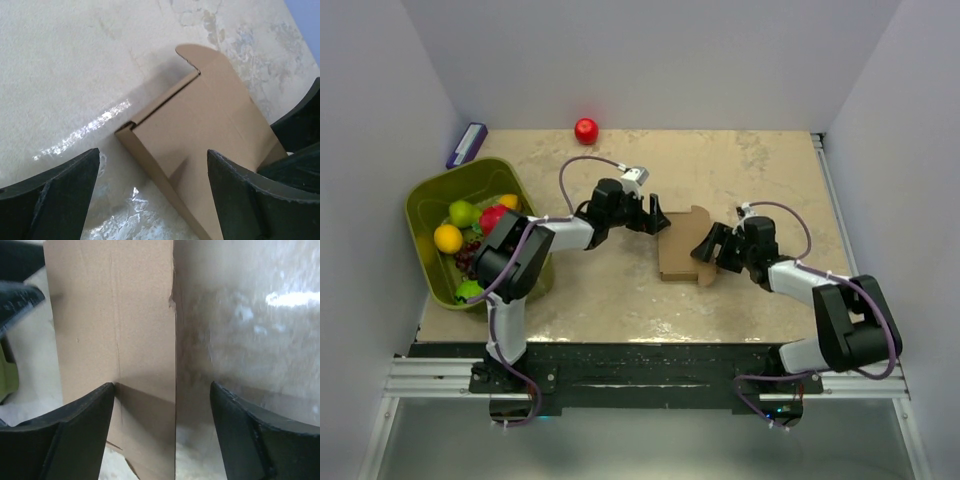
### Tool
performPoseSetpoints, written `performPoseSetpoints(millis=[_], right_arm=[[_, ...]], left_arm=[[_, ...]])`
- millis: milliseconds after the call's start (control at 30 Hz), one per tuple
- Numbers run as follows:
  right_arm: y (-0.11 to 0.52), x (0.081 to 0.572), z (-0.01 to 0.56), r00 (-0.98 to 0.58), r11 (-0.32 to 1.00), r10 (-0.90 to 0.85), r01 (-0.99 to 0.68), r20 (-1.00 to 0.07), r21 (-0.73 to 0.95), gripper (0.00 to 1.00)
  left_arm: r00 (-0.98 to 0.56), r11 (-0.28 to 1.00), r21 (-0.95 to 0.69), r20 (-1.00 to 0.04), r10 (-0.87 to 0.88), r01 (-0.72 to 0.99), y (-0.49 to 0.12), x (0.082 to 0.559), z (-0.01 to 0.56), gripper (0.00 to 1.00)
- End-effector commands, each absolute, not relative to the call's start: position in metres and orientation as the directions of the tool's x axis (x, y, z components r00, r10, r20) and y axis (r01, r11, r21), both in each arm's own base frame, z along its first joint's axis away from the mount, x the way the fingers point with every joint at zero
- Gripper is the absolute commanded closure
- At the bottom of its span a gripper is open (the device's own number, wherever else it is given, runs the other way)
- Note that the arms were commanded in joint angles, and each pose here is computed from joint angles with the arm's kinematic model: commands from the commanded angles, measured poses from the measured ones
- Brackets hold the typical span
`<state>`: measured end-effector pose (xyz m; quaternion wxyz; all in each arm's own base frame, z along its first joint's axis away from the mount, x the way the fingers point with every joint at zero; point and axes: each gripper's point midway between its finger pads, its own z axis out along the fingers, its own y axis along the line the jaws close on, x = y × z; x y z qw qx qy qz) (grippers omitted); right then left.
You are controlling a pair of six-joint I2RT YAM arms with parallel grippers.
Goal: Fold the paper box
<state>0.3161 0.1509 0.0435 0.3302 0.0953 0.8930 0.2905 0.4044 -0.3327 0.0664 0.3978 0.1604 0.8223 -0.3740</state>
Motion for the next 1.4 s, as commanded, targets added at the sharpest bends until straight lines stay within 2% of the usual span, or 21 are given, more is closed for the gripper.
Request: performPoseSetpoints(millis=[0, 33, 133, 267, 500, 667, 833, 1033, 1367], right_arm=[[0.142, 0.299, 0.05, -0.765, 0.83, 0.367, 0.012, -0.53, 0.558, 0.15], [0.135, 0.306, 0.066, -0.738, 0.848, 0.368, 0.018, -0.565, 0.529, 0.11], [0.125, 0.322, 0.097, -0.682, 0.877, 0.358, 0.011, -0.638, 0.481, 0.07], [0.127, 0.332, 0.116, -0.648, 0.875, 0.355, -0.023, -0.673, 0.484, 0.09], [0.145, 0.31, 0.09, -0.694, 0.807, 0.398, -0.045, -0.599, 0.588, 0.1], [0.164, 0.281, 0.083, -0.729, 0.772, 0.391, -0.073, -0.562, 0.631, 0.12], [0.194, 0.264, 0.099, -0.711, 0.73, 0.374, -0.171, -0.595, 0.662, 0.13], [0.225, 0.258, 0.095, -0.74, 0.666, 0.381, -0.197, -0.555, 0.72, 0.14], [0.319, 0.24, 0.107, -0.792, 0.561, 0.28, -0.325, -0.543, 0.762, 0.13]], left_arm=[[-0.511, 0.613, -0.424, -0.859, -0.039, 0.667, -0.348, 0.418, 0.11, 0.08], [-0.48, 0.627, -0.398, -0.876, -0.043, 0.669, -0.345, 0.421, 0.123, 0.08], [-0.422, 0.67, -0.326, -0.906, -0.02, 0.667, -0.335, 0.427, 0.148, 0.07], [-0.412, 0.747, -0.28, -0.911, -0.009, 0.603, -0.314, 0.428, 0.162, 0.06], [-0.478, 0.774, -0.296, -0.878, 0.01, 0.559, -0.293, 0.4, 0.145, 0.07], [-0.487, 0.765, -0.312, -0.874, 0.002, 0.564, -0.286, 0.383, 0.154, 0.06], [-0.479, 0.773, -0.315, -0.878, -0.016, 0.55, -0.273, 0.367, 0.165, 0.06], [-0.482, 0.8, -0.299, -0.876, -0.014, 0.52, -0.253, 0.346, 0.166, 0.05], [-0.458, 0.837, -0.269, -0.889, -0.025, 0.476, -0.216, 0.31, 0.185, 0.05]])
